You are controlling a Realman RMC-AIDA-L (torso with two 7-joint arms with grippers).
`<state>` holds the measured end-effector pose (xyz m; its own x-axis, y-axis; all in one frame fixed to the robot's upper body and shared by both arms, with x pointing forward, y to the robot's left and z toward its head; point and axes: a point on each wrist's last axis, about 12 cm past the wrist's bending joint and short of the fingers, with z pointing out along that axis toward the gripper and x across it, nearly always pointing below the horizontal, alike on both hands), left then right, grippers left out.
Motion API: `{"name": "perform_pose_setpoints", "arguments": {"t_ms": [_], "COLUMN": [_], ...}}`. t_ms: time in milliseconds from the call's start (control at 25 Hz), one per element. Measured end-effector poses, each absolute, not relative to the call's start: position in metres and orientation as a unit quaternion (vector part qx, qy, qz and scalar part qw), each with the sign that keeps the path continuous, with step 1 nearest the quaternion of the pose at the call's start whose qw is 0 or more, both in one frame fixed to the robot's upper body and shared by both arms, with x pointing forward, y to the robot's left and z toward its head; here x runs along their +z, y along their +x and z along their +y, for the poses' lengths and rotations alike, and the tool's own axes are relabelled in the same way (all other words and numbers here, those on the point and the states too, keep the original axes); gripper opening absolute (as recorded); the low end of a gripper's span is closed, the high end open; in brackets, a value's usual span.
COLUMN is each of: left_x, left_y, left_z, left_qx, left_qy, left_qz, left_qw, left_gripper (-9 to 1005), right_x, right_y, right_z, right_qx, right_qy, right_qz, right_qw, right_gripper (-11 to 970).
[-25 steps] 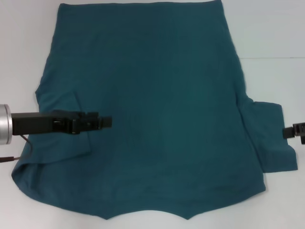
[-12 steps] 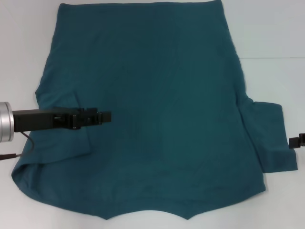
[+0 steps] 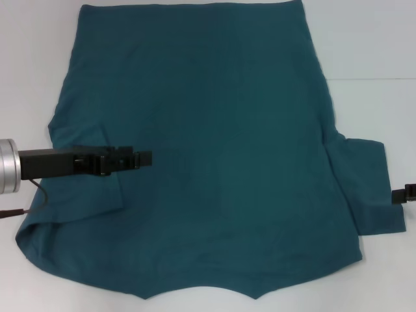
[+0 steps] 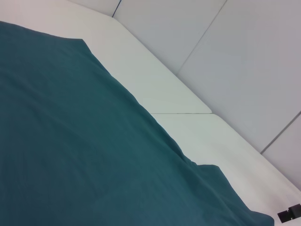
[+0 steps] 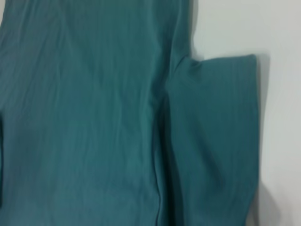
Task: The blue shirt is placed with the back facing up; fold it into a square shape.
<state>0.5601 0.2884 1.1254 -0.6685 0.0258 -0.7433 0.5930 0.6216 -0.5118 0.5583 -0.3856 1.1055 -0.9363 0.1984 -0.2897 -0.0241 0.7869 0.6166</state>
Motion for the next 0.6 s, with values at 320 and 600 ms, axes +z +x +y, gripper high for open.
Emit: {"name": "perform_pose_setpoints", "arguments": {"t_ms": [320,600], "left_x": [1.124,1.124], "left_y": [0.560,0.560], "left_z": [0.290,0.290], "left_qx": [-0.389,-0.387], "left_qy": [0.182,0.181], "left_qz": [0.826,0.827], "left_qw": [0.364,0.365], "left_gripper": [599,599], "right_x": [1.098,1.094], "right_y": [0.560,0.562], "right_z": [-0.380,-0.377], "right_qx": [0.322,0.323], "right_qy": [0.055,0.057], "right_qz": [0.929,0.929], "right_qw": [0.175,0.173], "right_gripper": [925,922]}}
